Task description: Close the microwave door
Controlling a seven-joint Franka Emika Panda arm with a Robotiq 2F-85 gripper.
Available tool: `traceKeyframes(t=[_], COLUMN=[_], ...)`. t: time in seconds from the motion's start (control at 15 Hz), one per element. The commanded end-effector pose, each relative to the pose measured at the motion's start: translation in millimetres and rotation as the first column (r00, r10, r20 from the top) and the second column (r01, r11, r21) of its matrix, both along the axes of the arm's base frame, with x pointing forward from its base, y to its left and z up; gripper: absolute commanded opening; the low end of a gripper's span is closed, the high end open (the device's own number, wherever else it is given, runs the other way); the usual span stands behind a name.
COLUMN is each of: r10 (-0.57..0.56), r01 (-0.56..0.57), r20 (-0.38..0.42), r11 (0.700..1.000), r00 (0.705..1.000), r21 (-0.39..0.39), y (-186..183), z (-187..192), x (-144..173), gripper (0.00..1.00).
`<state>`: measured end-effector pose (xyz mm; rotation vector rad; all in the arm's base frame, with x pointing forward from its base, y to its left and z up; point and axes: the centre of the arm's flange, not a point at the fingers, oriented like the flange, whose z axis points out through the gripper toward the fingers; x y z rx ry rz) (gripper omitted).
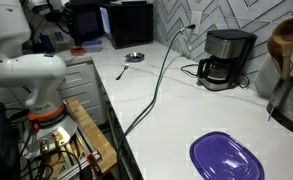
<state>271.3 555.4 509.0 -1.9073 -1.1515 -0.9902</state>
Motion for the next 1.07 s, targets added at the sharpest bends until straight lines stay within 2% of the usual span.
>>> traceKeyframes(t=[0.0, 0.47, 1.0], r10=[0.024, 0.052, -0.001], r01=[-0.024, -0.053, 0.001], r20=[0.011, 0.019, 0.007], r11=[1.0, 0.998, 1.0], r00=[1.0, 0.998, 1.0], r21=[0.012, 0.039, -0.008], y=[3, 20, 14], z=[-15, -18, -32], x=[11, 22, 30], gripper=[0.0, 0.0, 0.0])
